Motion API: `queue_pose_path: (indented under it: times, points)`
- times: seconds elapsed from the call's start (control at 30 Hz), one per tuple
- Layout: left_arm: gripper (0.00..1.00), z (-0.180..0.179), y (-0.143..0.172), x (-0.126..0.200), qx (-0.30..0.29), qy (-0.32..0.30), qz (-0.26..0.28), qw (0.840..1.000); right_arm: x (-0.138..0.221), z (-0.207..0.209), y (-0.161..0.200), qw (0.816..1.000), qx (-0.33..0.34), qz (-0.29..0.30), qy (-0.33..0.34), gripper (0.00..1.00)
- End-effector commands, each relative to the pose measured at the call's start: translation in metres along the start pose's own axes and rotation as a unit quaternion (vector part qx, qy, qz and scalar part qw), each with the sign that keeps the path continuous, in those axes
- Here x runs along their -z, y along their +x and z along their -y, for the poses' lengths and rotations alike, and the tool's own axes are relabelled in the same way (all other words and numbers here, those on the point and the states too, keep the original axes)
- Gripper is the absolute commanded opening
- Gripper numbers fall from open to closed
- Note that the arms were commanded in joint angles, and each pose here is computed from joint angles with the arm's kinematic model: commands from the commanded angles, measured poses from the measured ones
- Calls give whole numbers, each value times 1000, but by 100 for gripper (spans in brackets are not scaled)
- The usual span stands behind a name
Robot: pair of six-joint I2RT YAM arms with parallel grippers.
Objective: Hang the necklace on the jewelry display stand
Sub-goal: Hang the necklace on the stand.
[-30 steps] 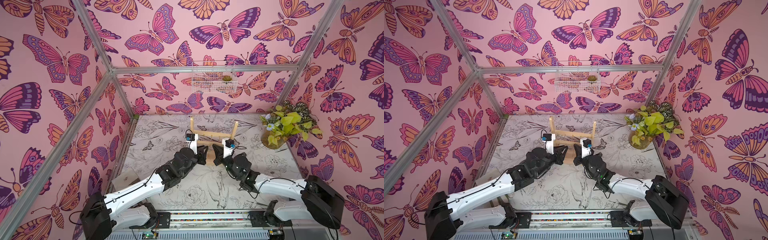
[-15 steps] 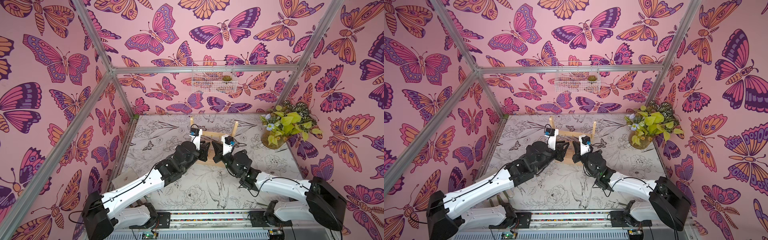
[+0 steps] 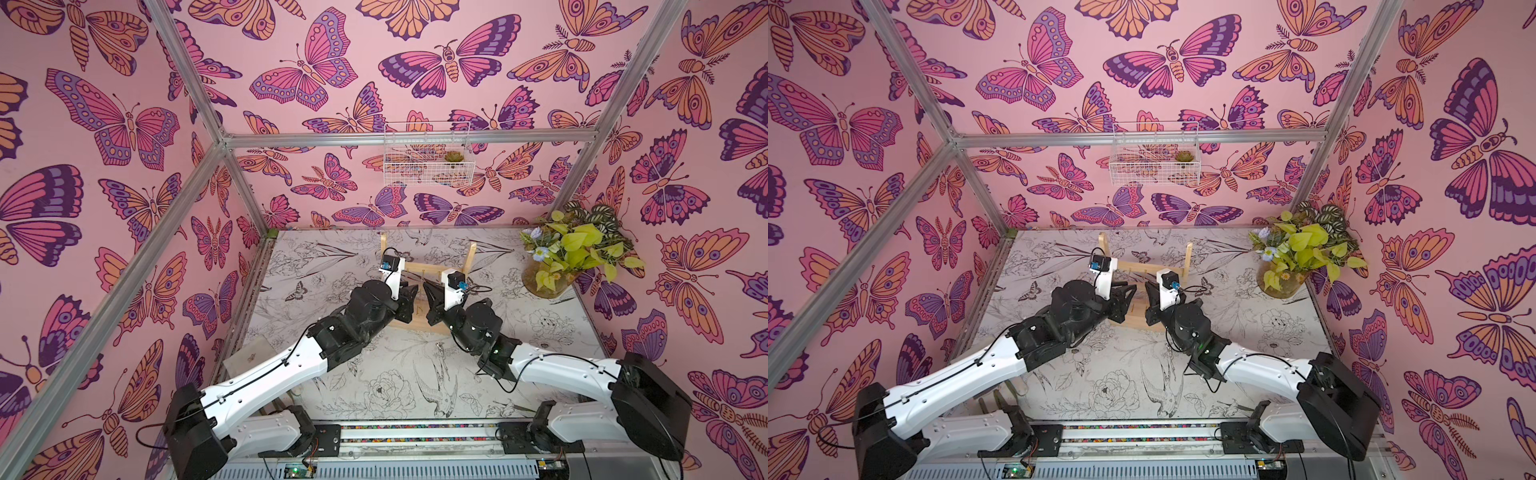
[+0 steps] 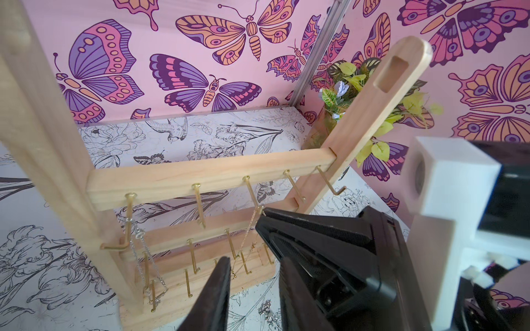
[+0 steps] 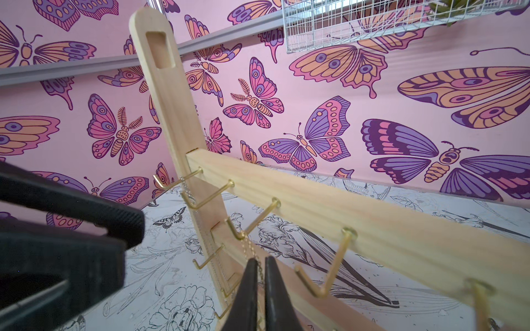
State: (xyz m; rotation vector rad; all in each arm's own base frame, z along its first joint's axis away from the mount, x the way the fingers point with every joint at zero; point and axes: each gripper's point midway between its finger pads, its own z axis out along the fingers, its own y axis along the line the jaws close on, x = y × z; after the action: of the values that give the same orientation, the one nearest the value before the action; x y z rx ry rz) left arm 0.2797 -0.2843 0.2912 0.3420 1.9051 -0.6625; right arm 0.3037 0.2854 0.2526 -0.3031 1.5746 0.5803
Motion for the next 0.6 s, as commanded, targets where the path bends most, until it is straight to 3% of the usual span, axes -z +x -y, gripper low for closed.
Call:
queue_pose_path:
  times: [0.0, 0.13, 0.33, 0.57]
  points:
    - [31, -4, -2, 5, -3, -6, 1, 1000, -3, -6, -17, 1000, -6, 22, -3, 9]
    - [31, -3, 4, 2, -2, -1, -8, 1000, -2, -6, -15, 1000, -4, 20, -3, 9]
    - [33, -11, 54, -16, 24, -4, -68, 997, -1, -1, -11, 1000, 2, 14, 10, 8]
    - [36, -17, 79, -44, 19, -13, -72, 997, 0, 0, -12, 1000, 1, 15, 9, 8]
